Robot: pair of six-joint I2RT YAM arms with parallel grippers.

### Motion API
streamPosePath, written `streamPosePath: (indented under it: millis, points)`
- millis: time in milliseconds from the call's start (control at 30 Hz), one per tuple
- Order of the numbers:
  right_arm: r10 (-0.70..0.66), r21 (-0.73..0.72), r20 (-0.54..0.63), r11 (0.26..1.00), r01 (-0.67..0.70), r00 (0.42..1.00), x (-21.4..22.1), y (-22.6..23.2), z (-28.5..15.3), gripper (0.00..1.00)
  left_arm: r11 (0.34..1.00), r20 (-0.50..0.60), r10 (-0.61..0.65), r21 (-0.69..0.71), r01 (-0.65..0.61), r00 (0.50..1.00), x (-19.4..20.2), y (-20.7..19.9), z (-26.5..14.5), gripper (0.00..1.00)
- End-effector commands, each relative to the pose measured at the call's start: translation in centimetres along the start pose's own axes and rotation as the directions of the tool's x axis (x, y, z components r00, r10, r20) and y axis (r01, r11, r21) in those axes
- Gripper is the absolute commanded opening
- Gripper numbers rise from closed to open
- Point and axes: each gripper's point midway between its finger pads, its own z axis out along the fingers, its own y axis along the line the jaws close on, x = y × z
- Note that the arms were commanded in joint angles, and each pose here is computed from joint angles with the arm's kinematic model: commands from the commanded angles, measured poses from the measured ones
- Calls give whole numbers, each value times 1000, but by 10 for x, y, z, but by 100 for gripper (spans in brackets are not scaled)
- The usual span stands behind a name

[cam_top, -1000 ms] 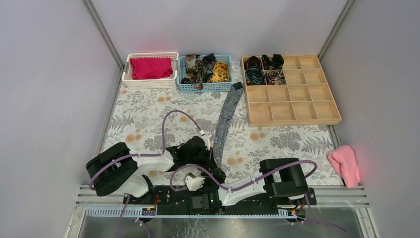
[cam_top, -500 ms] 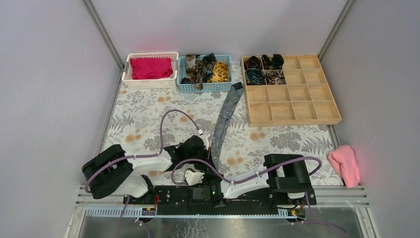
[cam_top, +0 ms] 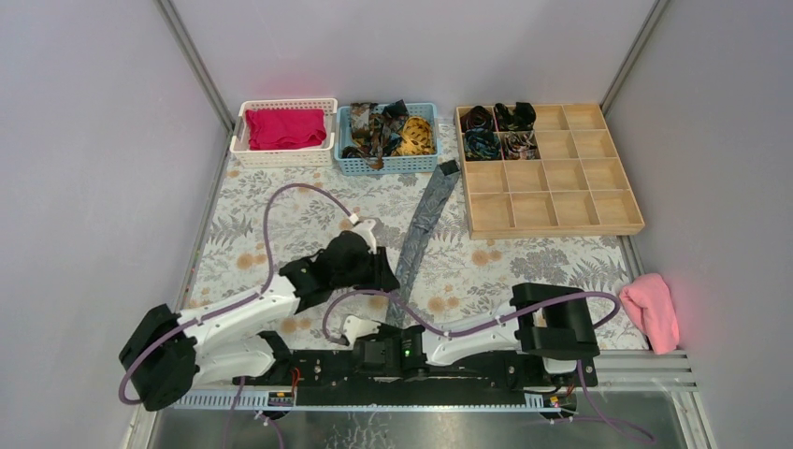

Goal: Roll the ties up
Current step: Roll the tie at the center of the board.

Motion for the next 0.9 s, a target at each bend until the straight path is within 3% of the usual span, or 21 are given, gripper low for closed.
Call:
streamPosePath:
  millis: [0,200,300,467,633,867]
  points:
    - [15,-152,-26,988,-19,1000,-3,23,-8,24,990,119,-41,-130,57,992,-32,26,-24,40]
    - [78,-243,-18,967,-80,997,-20,20,-16,23,952,412,-101,-225,208,906,-73,51,-92,27]
    - [168,-348,-7,924,-160,986,-37,18,-26,23,947,478,-104,-220,234,872,-76,54,-114,19]
    - [273,-465,-59,844,-269,960,-56,6,-32,23,956,455,-106,-198,216,884,-67,53,-113,1]
    - [387,-554,-137,733,-395,912,-67,-14,-28,23,972,404,-100,-153,176,909,-50,54,-92,0]
    - [496,-619,-244,582,-527,834,-67,-37,-9,23,989,413,-77,-84,122,907,-49,46,-82,0]
